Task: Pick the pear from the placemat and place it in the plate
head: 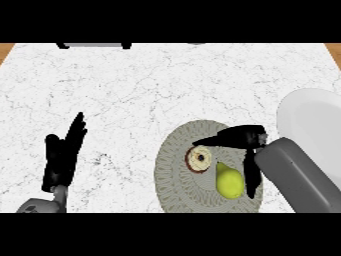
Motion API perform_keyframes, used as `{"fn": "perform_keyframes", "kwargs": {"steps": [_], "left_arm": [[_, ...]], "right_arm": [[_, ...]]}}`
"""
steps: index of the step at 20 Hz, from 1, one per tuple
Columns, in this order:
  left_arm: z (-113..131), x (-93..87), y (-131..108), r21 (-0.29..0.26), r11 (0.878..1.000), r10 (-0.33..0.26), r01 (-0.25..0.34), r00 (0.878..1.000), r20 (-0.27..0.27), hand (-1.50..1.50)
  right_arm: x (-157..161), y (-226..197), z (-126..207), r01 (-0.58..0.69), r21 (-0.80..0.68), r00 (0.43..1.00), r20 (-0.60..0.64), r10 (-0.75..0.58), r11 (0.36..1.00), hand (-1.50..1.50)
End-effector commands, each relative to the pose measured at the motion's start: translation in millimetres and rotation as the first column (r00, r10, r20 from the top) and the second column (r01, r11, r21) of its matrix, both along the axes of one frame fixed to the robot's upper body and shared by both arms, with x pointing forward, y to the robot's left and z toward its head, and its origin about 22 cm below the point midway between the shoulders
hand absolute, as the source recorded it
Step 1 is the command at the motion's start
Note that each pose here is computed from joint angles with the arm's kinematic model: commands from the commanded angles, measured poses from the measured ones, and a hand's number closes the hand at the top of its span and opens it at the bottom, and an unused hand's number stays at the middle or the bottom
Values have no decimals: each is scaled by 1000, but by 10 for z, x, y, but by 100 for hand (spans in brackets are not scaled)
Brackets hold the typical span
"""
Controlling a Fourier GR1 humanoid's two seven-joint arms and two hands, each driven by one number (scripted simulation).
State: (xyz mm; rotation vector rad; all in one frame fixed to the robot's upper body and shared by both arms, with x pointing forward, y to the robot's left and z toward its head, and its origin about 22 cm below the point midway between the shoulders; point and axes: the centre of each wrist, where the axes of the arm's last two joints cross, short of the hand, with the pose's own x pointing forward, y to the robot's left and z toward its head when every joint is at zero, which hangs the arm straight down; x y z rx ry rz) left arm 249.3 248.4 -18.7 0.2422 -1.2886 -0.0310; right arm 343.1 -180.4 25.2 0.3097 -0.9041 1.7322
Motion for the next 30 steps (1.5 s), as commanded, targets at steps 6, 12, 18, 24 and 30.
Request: {"fn": "perform_keyframes", "kwargs": {"steps": [6, 12, 18, 24, 30], "left_arm": [[93, 31, 52, 15, 1000, -14, 14, 1000, -2, 0], [90, -77, -88, 4, 1000, 3, -3, 1000, 9, 0], [-6, -135, 167, 10, 998, 68, -67, 997, -22, 0], [-34, -183, 1, 21, 998, 53, -53, 998, -18, 0], [59, 12, 156, -3, 998, 68, -68, 998, -10, 0]], "right_arm": [[-83, 123, -165, -59, 79, 998, 41, 56, 995, 150], [-166, 4, -397, 81, 50, 973, 210, -90, 995, 150], [-85, -651, -15, 594, 140, 621, 547, -562, 792, 150], [-219, -693, 485, 655, 333, 290, 718, -633, 678, 150], [-551, -741, 828, 618, 549, -7, 720, -694, 563, 150]]}}
